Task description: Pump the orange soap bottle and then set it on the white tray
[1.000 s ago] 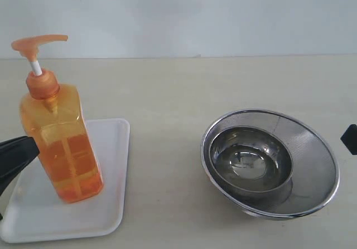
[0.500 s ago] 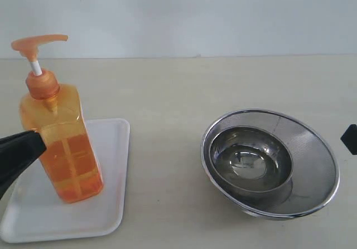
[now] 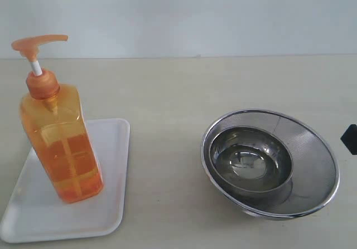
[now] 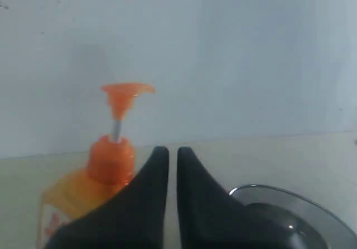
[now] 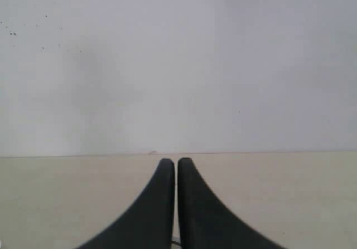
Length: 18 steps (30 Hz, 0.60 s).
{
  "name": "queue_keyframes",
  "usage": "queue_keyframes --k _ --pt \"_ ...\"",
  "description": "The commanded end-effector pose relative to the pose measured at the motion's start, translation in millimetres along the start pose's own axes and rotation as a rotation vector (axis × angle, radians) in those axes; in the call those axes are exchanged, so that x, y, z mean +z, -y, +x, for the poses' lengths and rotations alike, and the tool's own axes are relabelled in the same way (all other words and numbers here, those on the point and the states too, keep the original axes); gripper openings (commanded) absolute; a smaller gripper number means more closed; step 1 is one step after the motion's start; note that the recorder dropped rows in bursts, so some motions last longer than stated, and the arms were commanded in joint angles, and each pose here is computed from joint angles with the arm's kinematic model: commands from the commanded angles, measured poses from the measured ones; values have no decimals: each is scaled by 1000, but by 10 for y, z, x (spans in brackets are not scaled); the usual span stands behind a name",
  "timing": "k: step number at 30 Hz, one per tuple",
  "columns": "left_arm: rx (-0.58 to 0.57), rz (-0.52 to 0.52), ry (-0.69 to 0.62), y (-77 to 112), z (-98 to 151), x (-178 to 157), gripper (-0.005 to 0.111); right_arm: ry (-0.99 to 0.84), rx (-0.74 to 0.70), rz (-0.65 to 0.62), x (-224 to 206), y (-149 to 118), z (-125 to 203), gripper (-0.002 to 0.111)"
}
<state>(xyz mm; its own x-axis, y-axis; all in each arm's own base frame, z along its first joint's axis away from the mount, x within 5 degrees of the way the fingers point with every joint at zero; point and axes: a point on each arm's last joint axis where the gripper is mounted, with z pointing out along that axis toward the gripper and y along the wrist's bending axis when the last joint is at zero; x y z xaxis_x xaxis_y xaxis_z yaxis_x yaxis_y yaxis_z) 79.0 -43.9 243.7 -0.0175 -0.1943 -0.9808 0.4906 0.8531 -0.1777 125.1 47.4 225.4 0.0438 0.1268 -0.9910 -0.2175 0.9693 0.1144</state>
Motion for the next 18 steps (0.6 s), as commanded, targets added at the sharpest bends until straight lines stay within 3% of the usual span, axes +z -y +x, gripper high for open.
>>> queue_keyframes --k 1,9,15,18 --pt "-21 -106 -36 -104 120 -134 5 6 -4 0 -1 -1 -4 0" --pt "44 -261 52 -200 236 -370 5 6 -4 0 -1 -1 -4 0" --pt "90 -383 -33 -258 318 -405 5 8 -4 1 -1 0 -6 0" --pt "125 -438 -167 -289 431 -427 5 8 -4 1 -1 0 -6 0"
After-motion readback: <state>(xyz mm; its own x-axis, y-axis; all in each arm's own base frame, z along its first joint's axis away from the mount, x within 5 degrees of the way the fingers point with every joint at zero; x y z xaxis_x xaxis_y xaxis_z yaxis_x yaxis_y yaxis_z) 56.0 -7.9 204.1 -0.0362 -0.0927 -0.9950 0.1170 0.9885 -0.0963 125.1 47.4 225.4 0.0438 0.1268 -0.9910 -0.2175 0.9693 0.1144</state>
